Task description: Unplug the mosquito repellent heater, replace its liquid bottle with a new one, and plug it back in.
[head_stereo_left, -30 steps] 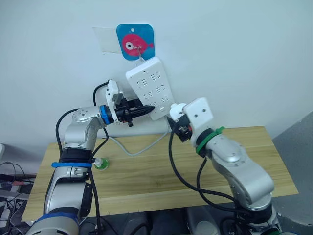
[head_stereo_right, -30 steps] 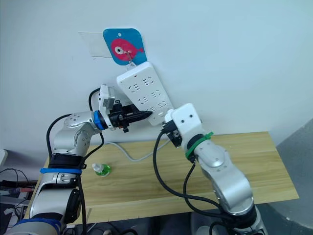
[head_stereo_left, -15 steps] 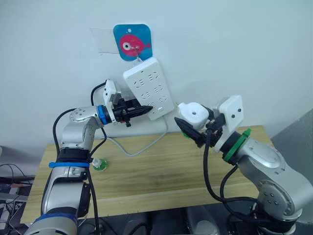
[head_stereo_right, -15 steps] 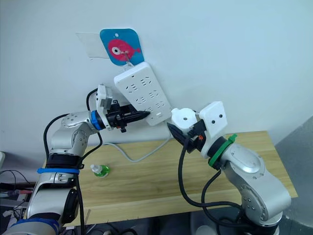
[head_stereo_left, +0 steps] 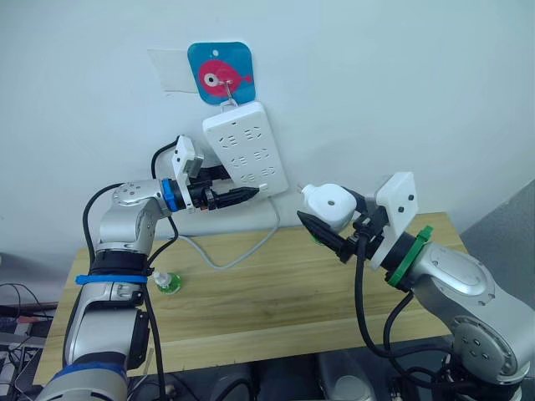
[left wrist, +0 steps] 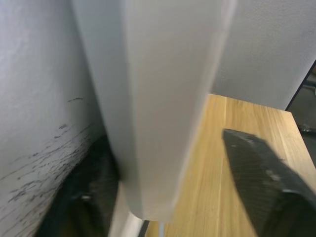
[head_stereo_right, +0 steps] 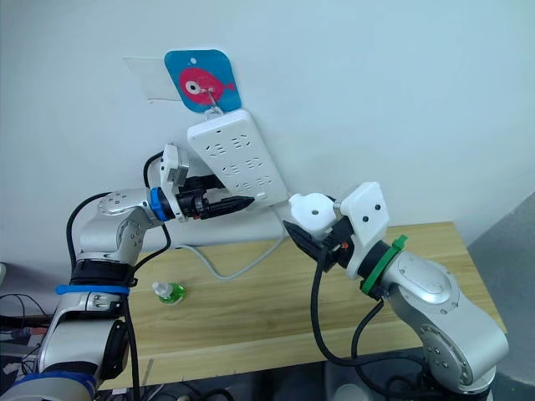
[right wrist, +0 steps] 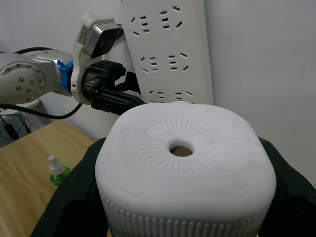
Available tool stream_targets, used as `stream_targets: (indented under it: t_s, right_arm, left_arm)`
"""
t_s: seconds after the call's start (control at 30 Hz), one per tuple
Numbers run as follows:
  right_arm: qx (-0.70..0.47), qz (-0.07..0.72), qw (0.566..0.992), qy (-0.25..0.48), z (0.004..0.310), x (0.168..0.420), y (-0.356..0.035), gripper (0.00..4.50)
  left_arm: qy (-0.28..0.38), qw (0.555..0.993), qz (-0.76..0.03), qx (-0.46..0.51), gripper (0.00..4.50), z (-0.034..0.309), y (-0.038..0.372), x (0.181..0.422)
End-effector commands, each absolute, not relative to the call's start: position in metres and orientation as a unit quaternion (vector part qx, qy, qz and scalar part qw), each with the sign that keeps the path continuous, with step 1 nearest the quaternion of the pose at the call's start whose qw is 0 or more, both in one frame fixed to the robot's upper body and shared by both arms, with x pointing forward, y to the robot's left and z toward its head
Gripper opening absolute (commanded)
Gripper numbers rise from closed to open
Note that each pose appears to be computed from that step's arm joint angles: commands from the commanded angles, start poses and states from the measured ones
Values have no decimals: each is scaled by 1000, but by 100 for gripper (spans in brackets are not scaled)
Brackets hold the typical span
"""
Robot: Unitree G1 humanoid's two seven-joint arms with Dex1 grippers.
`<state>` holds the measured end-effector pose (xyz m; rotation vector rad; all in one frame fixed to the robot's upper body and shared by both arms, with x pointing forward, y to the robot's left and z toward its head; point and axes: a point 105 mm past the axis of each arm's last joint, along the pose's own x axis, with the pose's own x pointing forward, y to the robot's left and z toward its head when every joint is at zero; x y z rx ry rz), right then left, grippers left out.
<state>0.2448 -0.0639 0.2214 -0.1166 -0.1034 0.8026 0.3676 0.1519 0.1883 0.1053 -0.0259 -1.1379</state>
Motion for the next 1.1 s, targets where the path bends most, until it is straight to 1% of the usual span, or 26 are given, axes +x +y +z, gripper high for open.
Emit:
stream_targets:
  t_s: [0.03, 0.1, 0.3, 0.43, 0.6, 0.73, 0.87, 1.1]
  right_arm:
    - [-62, 402, 909, -84, 232, 235, -59, 304]
    - [-62, 404, 909, -85, 232, 234, -59, 304]
    - [-62, 408, 907, -86, 232, 235, -59, 304]
    - [-60, 417, 903, -86, 231, 236, -60, 304]
    - [-56, 427, 898, -89, 233, 237, -61, 304]
    - [-55, 435, 894, -90, 233, 237, -60, 304]
    - [-57, 440, 892, -93, 234, 237, -60, 304]
    - [-62, 446, 887, -100, 237, 238, -57, 304]
  left_arm:
    - [-13, 870, -488, 63, 429, 190, 173, 375]
    - [-11, 871, -487, 63, 446, 190, 177, 372]
    - [-9, 872, -484, 73, 446, 192, 192, 356]
    - [0, 871, -486, 68, 446, 194, 204, 339]
    - [6, 871, -487, 63, 446, 197, 207, 322]
    - [-4, 868, -495, 52, 446, 201, 202, 306]
    - [-4, 862, -505, 31, 446, 198, 189, 290]
    - [-36, 855, -517, 5, 446, 193, 161, 276]
